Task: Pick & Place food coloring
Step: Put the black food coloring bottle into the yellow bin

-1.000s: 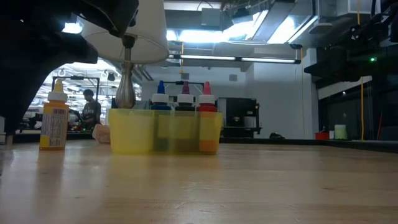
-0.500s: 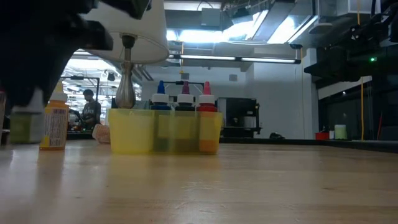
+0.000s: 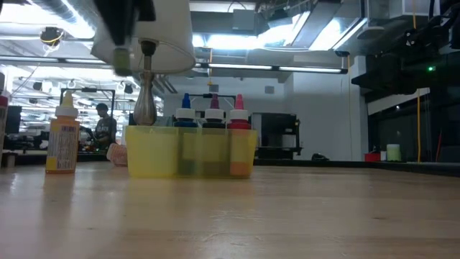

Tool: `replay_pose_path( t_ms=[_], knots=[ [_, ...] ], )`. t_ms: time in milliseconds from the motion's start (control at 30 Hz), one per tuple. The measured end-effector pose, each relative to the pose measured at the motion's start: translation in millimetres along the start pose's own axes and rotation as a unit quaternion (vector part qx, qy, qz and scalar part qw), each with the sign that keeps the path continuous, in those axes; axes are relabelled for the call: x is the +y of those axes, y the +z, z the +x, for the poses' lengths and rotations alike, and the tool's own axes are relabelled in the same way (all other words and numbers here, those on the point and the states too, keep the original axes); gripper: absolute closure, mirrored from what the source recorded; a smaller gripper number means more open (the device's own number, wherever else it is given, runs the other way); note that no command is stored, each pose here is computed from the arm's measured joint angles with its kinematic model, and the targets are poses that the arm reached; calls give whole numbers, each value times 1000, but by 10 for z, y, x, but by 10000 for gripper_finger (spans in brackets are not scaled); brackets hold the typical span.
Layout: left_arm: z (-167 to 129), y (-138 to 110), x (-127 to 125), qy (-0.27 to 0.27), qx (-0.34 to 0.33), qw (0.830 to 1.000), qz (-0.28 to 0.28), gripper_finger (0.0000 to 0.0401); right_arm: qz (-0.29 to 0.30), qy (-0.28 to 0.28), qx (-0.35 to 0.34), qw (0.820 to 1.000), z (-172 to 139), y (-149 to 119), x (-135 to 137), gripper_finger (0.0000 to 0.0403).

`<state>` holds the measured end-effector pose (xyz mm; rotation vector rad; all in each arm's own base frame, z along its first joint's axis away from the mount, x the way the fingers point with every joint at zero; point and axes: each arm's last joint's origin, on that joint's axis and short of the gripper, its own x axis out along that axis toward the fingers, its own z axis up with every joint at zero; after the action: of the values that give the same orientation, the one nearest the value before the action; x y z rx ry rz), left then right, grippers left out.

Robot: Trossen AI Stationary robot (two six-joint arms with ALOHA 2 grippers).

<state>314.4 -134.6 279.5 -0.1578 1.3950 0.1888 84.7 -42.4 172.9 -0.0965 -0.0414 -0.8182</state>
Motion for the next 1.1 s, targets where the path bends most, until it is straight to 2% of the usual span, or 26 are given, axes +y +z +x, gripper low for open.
replay_pose_path(
  t_ms=[267,567,733,1100],
  knots=[
    [-261,103,677,62,-7,996,-59,343,0,0,0,1000,0,0,0,166],
    [-137,326,1171,108,10,991,-74,343,0,0,0,1000,0,1,0,166],
    [38,429,1278,112,25,990,-88,343,0,0,0,1000,0,0,0,166],
    [482,592,1255,120,72,987,-83,343,0,0,0,1000,1,-1,0,166]
  ],
)
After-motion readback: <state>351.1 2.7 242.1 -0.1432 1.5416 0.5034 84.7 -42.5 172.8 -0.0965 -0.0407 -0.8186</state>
